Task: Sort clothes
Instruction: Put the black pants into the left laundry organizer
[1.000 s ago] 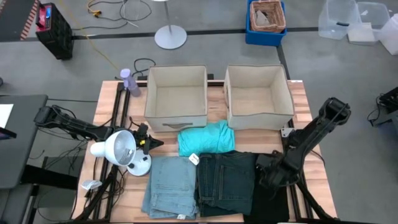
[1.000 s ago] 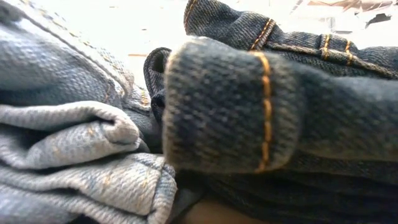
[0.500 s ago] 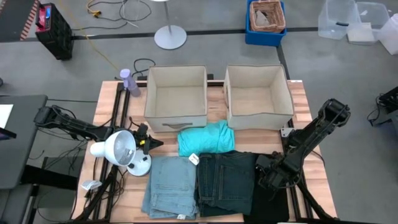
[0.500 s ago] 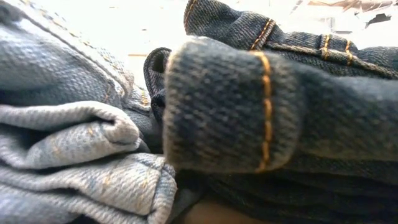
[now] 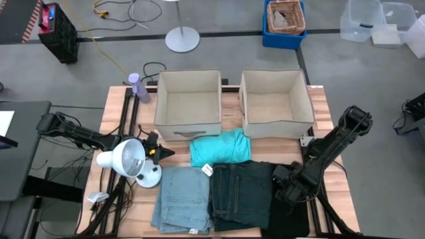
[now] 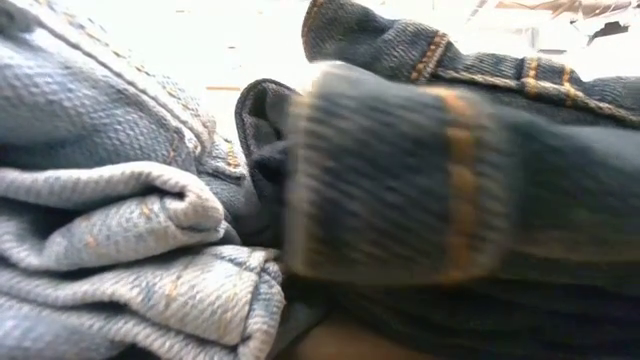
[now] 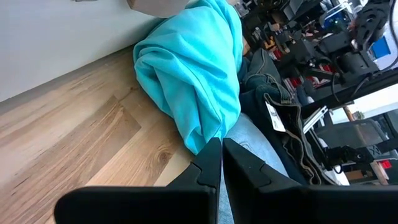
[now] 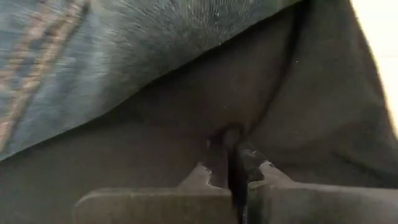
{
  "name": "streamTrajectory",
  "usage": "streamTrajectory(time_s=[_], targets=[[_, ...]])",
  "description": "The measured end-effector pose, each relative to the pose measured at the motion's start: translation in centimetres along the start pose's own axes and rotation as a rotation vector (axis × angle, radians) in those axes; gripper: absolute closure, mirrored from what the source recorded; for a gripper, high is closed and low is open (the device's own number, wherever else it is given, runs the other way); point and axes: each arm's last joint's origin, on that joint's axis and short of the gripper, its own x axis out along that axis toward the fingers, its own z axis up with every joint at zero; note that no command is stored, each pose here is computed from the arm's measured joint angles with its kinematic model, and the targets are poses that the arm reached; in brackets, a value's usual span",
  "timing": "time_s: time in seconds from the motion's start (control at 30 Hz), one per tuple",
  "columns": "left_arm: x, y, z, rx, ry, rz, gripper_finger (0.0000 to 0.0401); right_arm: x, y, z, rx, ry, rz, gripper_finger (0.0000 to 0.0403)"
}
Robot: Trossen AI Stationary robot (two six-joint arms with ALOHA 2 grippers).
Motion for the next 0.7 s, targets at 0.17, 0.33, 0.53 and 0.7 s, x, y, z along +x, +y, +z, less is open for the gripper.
streamTrajectory(time_s=[0.17, 0.33, 0.53, 0.7], targets=[[0.0, 0.0, 0.0, -0.004, 0.0, 0.0, 0.039, -3.0, -0.1, 0.2, -0.026, -0.022, -0.042, 0.0402], [0.0, 0.0, 0.0, -0.014, 0.001, 0.0, 0.039, -5.3, -0.4, 0.6, -0.032, -0.021, -0.082, 0.0402], [0.0, 0.0, 0.0, -0.014, 0.0, 0.001, 0.039, -8.0, -0.2, 1.1, -0.049, -0.022, -0.103, 0.0403], [0.0, 0.0, 0.0, -0.015, 0.001, 0.0, 0.039, -10.4, -0.4, 1.4, -0.061, -0.025, -0.128, 0.0403]])
